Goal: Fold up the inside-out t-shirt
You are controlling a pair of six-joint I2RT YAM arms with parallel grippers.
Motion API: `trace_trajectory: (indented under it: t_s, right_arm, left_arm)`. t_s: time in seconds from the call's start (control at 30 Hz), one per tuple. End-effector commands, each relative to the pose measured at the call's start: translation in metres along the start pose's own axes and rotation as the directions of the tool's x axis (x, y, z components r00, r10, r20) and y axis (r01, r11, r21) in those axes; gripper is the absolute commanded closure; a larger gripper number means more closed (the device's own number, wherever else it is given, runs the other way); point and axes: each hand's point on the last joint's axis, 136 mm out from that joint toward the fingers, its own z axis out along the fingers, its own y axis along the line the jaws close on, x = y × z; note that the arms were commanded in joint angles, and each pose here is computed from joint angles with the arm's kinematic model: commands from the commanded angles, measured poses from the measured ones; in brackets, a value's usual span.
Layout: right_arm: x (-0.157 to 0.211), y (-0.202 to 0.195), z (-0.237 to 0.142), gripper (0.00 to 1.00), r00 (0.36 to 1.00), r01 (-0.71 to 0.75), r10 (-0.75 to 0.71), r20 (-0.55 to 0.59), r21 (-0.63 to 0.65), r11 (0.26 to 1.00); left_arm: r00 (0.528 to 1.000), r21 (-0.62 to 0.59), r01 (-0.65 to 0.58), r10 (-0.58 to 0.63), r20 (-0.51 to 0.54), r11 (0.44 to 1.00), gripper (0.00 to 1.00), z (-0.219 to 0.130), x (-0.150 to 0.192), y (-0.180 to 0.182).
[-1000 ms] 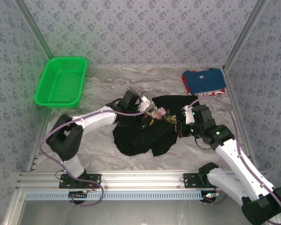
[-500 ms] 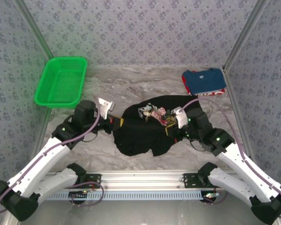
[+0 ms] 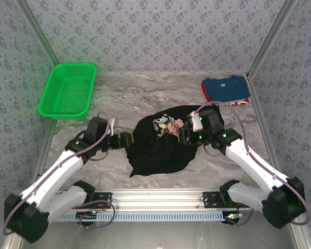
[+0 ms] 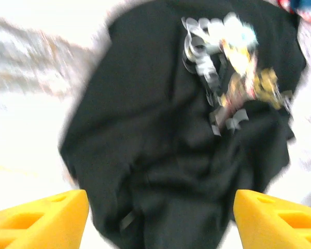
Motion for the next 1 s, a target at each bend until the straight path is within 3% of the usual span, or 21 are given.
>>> trace_trajectory:
  t_s: [0.0,0.07,0.17,0.27,0.5,0.57,0.63,0.73,0.83,0.87,0.97]
  right_arm:
    - [-0.052,-0.063,0.019,0.46,0.992,-0.074,0.049,0.118,0.226,0.971]
    - [-0.066,-0.099,0.036,0.43,0.990,-0.111,0.077,0.117,0.324,0.939]
    - [-0.081,-0.129,0.071,0.36,0.992,-0.127,0.109,0.069,0.374,0.919]
    - [-0.088,-0.145,0.107,0.32,0.991,-0.115,0.131,-0.012,0.412,0.904]
    - [-0.070,-0.155,0.161,0.28,0.974,-0.088,0.165,-0.152,0.417,0.905]
    - [-0.057,-0.155,0.171,0.34,0.962,-0.085,0.183,-0.204,0.413,0.907]
    - [-0.053,-0.154,0.176,0.45,0.959,-0.097,0.196,-0.206,0.411,0.907]
    - [-0.061,-0.155,0.179,0.70,0.965,-0.116,0.199,-0.171,0.405,0.907]
    - [-0.093,-0.154,0.177,0.97,0.979,-0.123,0.176,-0.105,0.388,0.914]
    - [-0.112,-0.149,0.173,1.00,0.986,-0.120,0.155,-0.068,0.370,0.921]
    - [-0.175,-0.129,0.139,1.00,0.996,-0.084,0.065,0.065,0.346,0.935]
  left_arm:
    - [0.997,-0.085,-0.034,0.040,0.070,0.996,0.25,0.043,-0.053,0.006]
    - [0.998,-0.114,-0.058,0.061,0.019,0.992,0.25,0.071,-0.063,0.009]
    - [0.994,-0.095,-0.098,0.093,-0.058,0.991,0.24,0.110,-0.069,0.005]
    - [0.986,-0.041,-0.122,0.116,-0.121,0.992,0.24,0.142,-0.073,-0.006]
    - [0.970,-0.038,-0.153,0.143,-0.198,0.987,0.24,0.185,-0.074,-0.003]
    - [0.966,-0.032,-0.142,0.132,-0.221,0.989,0.29,0.195,-0.071,-0.001]
    - [0.964,0.012,-0.124,0.124,-0.234,0.992,0.39,0.203,-0.067,-0.007]
    - [0.967,0.059,-0.104,0.115,-0.226,0.993,0.63,0.210,-0.073,-0.014]
    - [0.977,0.103,-0.100,0.117,-0.178,0.990,0.92,0.205,-0.103,-0.024]
    - [0.984,0.107,-0.097,0.111,-0.140,0.990,0.99,0.199,-0.121,-0.026]
    - [0.993,0.131,-0.119,0.118,0.015,0.984,1.00,0.156,-0.184,-0.042]
